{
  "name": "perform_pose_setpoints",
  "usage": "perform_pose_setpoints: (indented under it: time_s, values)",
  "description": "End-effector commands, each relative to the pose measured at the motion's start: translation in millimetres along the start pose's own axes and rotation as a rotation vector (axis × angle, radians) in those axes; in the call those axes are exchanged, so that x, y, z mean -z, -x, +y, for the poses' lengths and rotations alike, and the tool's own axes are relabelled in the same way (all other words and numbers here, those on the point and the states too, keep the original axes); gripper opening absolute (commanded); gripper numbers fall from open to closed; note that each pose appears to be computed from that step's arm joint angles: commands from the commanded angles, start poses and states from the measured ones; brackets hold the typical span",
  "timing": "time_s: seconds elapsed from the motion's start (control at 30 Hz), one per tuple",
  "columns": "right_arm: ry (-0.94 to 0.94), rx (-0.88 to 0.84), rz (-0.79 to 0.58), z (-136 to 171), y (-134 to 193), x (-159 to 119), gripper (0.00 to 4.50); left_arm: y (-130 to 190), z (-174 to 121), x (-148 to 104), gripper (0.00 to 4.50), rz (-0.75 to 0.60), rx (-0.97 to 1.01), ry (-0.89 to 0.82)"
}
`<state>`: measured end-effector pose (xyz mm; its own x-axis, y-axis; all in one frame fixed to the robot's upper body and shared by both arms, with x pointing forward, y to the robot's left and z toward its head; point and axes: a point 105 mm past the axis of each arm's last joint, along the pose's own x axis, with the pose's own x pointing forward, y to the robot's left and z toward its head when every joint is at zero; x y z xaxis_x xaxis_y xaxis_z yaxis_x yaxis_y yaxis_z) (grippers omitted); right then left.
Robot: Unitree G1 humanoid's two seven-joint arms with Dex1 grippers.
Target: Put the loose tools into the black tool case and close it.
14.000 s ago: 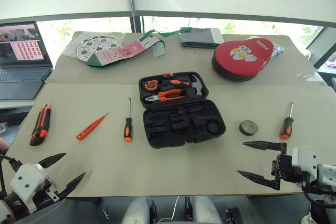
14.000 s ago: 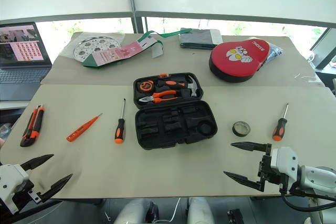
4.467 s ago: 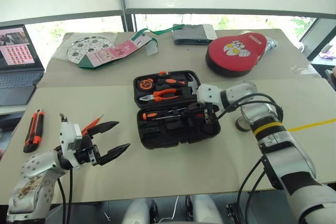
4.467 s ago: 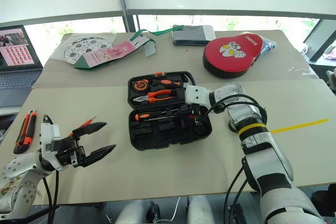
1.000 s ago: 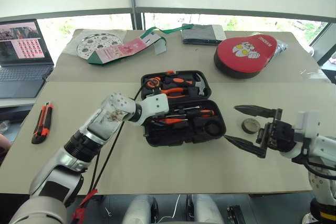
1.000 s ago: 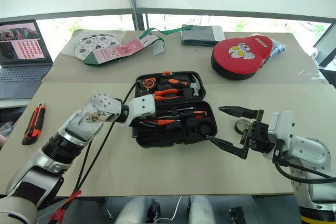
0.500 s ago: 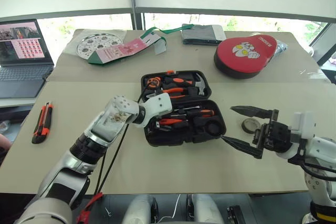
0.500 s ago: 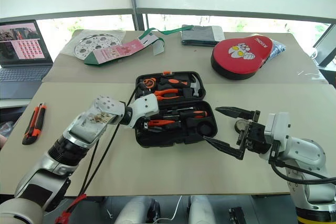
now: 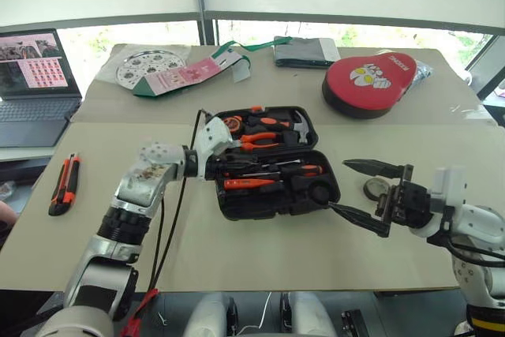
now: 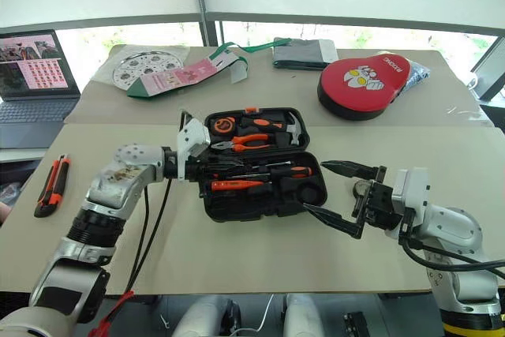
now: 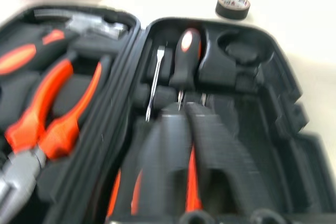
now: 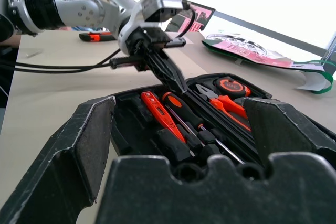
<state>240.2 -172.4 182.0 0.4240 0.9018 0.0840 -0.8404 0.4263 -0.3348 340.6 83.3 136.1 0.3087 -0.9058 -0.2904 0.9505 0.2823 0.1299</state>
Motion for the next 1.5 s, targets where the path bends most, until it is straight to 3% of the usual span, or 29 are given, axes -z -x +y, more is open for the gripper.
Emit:
perform_pose_setpoints:
  time_s: [0.03,0.3,0.53,0.67,0.73,0.8,0.9,1.0,1.17,1.33,1.5]
  values:
    - [0.042,0.0,-0.017,-3.3,-0.3,-7.7,4.5,-5.0,-7.1,-3.3,0.03,-0.006,0.05,-0.068]
    - [0.041,-0.004,-0.013,-3.8,-2.9,-7.0,4.5,-10.6,-13.1,32.2,0.03,0.159,0.041,-0.119]
    - [0.037,-0.006,-0.018,-2.6,-4.0,-7.6,4.5,-18.0,-14.3,49.8,0.03,0.245,0.038,-0.015]
    - [0.033,-0.013,-0.02,-1.4,-4.4,-8.4,4.5,-17.2,-21.2,53.4,0.03,0.249,0.056,0.017]
    - [0.031,-0.012,-0.019,-2.0,-3.2,-8.2,4.5,-11.0,-21.5,45.6,0.03,0.171,0.014,0.061]
    - [0.027,-0.005,-0.021,-5.0,-0.6,-8.2,4.5,12.4,-13.0,21.9,0.52,-0.017,-0.111,0.043]
    - [0.038,-0.005,-0.019,-5.6,3.1,-6.6,4.5,53.2,-6.3,9.9,1.5,-0.156,-0.278,-0.039]
    - [0.05,-0.017,-0.01,-2.9,5.0,-2.0,4.5,102.5,-13.5,18.7,2.57,-0.219,-0.419,-0.027]
    - [0.051,-0.05,-0.051,4.7,-0.8,1.8,4.5,196.4,-37.7,56.9,4.39,-0.187,-0.828,0.052]
    - [-0.041,-0.078,-0.217,13.9,-12.6,-17.3,4.5,284.3,-87.2,91.0,4.46,-0.163,-1.319,0.192]
    - [-0.009,-0.109,-0.27,25.8,-24.2,-21.3,4.5,322.1,-126.9,119.5,4.46,-0.078,-1.571,0.324]
